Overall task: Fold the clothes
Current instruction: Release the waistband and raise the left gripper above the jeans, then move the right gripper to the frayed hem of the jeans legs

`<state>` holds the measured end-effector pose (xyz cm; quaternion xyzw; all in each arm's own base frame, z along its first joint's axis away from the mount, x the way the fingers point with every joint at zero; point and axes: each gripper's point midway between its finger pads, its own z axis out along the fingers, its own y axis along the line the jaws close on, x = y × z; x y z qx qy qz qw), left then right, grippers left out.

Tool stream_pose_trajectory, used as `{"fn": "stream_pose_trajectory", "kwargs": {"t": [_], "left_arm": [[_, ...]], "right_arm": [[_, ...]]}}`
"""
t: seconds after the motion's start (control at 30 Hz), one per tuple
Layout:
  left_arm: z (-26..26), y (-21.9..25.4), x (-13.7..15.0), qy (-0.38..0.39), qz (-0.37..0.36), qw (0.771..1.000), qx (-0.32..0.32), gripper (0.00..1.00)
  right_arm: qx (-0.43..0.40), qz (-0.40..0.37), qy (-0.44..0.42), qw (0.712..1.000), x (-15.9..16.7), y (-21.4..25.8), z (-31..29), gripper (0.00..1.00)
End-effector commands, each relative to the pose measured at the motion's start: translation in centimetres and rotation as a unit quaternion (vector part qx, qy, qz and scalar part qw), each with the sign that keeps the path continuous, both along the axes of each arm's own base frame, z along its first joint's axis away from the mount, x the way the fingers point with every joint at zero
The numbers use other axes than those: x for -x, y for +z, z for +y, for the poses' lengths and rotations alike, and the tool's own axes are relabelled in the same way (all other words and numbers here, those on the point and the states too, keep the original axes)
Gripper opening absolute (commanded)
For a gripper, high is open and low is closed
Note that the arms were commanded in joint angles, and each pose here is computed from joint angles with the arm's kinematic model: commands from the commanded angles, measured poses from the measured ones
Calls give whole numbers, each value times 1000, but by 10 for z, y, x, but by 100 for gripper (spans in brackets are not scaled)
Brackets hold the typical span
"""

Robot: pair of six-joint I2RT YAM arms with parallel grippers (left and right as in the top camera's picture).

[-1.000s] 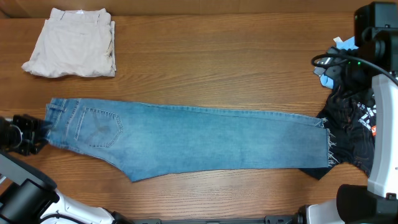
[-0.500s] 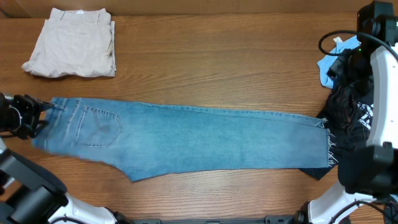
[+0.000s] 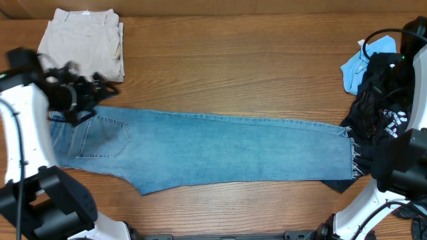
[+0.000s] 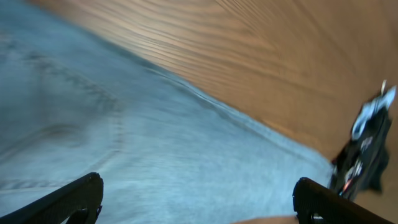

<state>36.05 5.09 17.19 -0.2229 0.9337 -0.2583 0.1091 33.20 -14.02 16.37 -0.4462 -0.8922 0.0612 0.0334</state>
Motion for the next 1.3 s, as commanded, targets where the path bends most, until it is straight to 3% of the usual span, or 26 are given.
{"fn": "stream_pose_trajectory", "kwargs": {"t": [0.0,0.5,1.27], "left_arm": [[-27,0,-1,-55,-6,998,-21,100],[-111,-10,0,-189,-7,978,-89,100],[-121,-12,-2,-204,-12,974,-100,100]], "right_arm": [[-11,16,-5,1000,5,-11,5,4],[-63,66,-37,995,37,-118,26,4],[-34,19,-136,990,52,-143,-44,4]]}}
